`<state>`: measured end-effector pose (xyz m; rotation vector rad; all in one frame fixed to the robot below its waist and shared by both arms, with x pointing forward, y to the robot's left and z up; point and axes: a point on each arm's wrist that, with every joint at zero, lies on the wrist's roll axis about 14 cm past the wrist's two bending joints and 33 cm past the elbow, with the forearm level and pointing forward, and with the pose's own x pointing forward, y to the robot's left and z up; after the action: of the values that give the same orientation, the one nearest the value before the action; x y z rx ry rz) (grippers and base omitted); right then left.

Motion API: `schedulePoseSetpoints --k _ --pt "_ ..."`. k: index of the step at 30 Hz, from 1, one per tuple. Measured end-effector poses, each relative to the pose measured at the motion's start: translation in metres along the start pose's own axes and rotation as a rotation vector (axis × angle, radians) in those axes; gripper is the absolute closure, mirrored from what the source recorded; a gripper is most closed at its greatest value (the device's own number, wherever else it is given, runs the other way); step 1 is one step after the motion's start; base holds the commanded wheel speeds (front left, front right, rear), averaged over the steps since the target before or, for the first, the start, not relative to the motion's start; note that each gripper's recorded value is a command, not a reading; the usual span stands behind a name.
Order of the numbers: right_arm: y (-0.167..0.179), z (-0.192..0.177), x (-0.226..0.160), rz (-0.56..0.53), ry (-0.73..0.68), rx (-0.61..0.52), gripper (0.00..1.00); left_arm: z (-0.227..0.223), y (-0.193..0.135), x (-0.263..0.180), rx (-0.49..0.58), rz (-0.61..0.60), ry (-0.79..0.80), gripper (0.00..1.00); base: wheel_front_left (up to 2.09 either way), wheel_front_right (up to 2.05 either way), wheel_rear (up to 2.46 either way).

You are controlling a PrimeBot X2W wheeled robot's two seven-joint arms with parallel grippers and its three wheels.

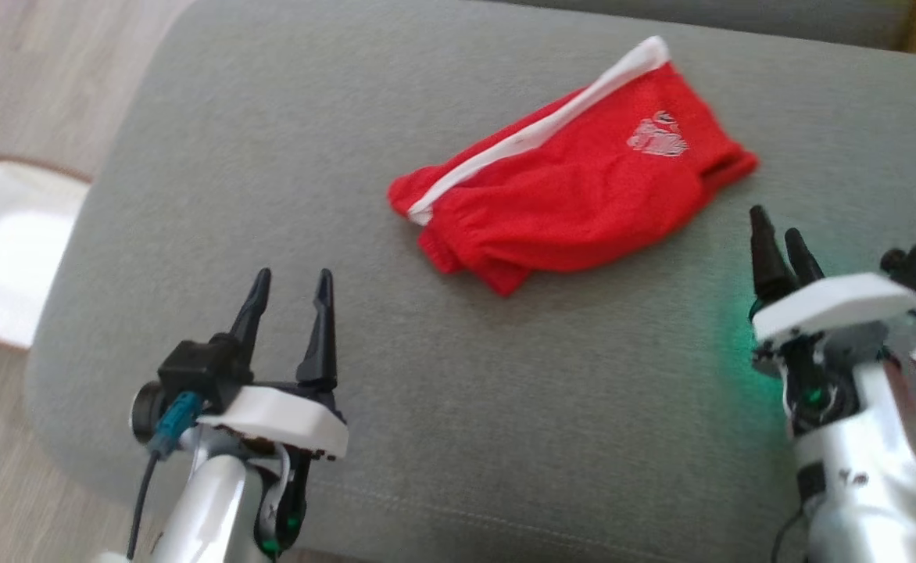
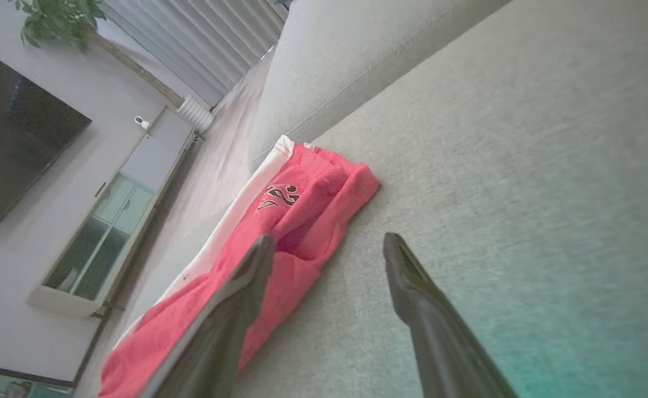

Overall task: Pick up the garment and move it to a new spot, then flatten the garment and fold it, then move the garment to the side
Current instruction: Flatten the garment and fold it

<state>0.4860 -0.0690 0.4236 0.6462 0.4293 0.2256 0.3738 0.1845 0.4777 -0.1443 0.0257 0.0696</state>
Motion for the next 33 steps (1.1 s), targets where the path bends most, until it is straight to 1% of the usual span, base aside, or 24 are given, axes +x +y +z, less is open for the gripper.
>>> schedulePoseSetpoints --k 6,9,13,16,20,26,33 --pt "0.009 -0.018 0.033 -0.004 0.114 0.133 0.00 -0.003 0.012 -0.005 -0.012 0.047 0.015 0.00 0.00 0.00 0.00" --pt "0.007 -0.024 0.045 -0.029 0.149 0.177 0.00 -0.006 0.014 -0.007 -0.009 0.056 0.025 0.00 0.00 0.00 0.00" --pt "0.005 -0.022 0.060 -0.063 0.166 0.219 0.00 -0.008 0.018 -0.010 -0.011 0.076 0.033 0.00 0.00 0.00 0.00" --pt "0.010 -0.021 0.069 -0.067 0.177 0.244 0.00 -0.009 0.018 -0.011 -0.007 0.079 0.038 0.00 0.00 0.00 0.00" --pt "0.012 -0.024 0.075 -0.078 0.192 0.255 0.00 -0.011 0.020 -0.012 -0.004 0.088 0.043 0.00 0.00 0.00 0.00" --pt "0.014 -0.030 0.084 -0.092 0.220 0.236 0.00 -0.008 0.019 -0.007 -0.003 0.085 0.037 0.00 0.00 0.00 0.00" --pt "0.014 -0.028 0.099 -0.107 0.233 0.222 0.00 -0.016 0.019 -0.008 -0.006 0.089 0.061 0.00 0.00 0.00 0.00"
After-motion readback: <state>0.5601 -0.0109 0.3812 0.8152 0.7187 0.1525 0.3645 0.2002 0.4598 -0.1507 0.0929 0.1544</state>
